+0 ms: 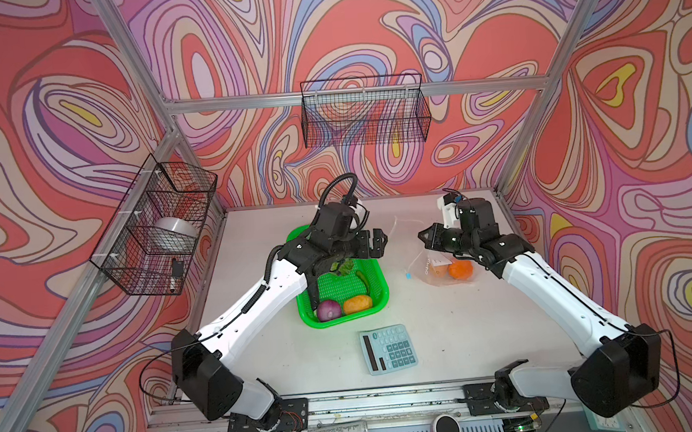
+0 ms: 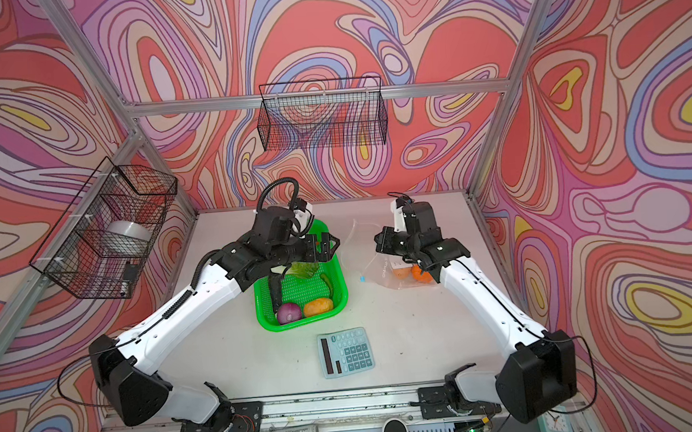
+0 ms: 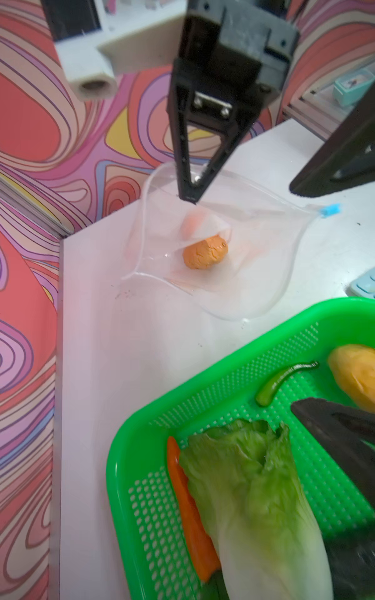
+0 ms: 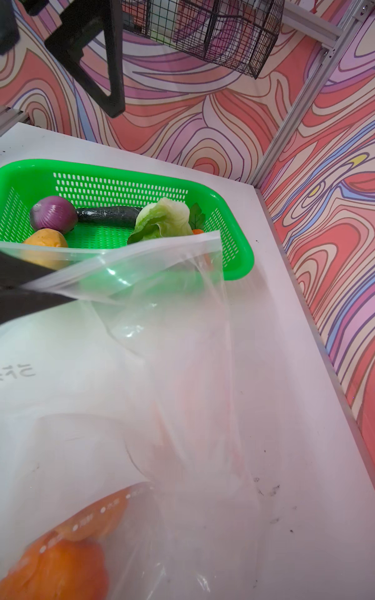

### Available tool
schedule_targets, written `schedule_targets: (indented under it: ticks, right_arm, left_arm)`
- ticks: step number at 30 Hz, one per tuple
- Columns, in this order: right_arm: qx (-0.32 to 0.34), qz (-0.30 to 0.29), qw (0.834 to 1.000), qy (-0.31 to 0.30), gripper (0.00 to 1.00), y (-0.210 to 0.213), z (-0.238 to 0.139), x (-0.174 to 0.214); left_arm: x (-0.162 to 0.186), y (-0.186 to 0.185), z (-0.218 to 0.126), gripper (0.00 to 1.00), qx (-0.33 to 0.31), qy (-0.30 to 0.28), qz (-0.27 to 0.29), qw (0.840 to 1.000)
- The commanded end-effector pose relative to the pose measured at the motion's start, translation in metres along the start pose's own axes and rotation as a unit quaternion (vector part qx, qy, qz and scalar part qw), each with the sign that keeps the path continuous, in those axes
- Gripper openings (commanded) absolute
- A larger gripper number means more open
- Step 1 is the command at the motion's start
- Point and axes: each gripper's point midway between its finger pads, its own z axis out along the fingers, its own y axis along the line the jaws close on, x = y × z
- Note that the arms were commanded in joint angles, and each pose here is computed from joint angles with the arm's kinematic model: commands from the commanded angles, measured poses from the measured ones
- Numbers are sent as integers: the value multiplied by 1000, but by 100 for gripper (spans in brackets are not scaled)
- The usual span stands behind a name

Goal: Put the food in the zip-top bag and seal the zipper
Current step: 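Move the left gripper back into the basket and grasp the yellow potato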

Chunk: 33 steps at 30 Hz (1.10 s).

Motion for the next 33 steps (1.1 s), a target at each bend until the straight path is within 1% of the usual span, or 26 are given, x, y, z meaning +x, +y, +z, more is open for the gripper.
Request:
schedule_targets:
  ticks: [1, 6, 11, 13, 15, 18, 20, 21, 23, 25, 28, 33]
  right_arm:
    - [0, 2, 1000, -11, 0, 0, -4, -3]
    - [-1, 5, 1000, -10, 0, 1, -3, -4]
    - [1, 6, 1000, -6, 0, -1, -2, -1]
    - [3, 3, 1000, -4, 0, -1, -3, -1]
    - [7, -1, 1000, -5, 0, -2, -5, -1]
    - [8, -3, 1000, -8, 0, -1, -7, -2]
    - [8, -3, 1000, -8, 0, -1, -7, -2]
    - [8, -3, 1000, -8, 0, -1, -7, -2]
    - [11, -5, 1000, -7, 0, -2, -7, -2]
    - [14, -5, 1000, -7, 0, -4, -6, -2]
    - [14, -5, 1000, -5, 0, -4, -3, -2]
    - [13, -3, 1000, -4, 0, -4, -1, -2]
  left_arm:
    - [41, 39, -1, 98, -60, 74, 64, 993]
    - [76, 55, 3, 100, -57, 135, 138, 980]
    - [101, 66, 15, 100, -54, 175, 183, 966]
    - [114, 68, 20, 100, -43, 200, 204, 957]
    - [128, 67, 26, 100, -17, 231, 227, 946]
    - [147, 74, 39, 96, -7, 267, 254, 930]
    - [155, 78, 47, 93, -5, 283, 264, 922]
    - [158, 81, 51, 89, -7, 288, 267, 920]
    - [163, 88, 57, 87, -17, 299, 271, 915]
    - [169, 90, 62, 84, -13, 309, 274, 911]
    - [182, 89, 66, 81, 5, 328, 272, 905]
    - [202, 93, 71, 79, 14, 363, 272, 891]
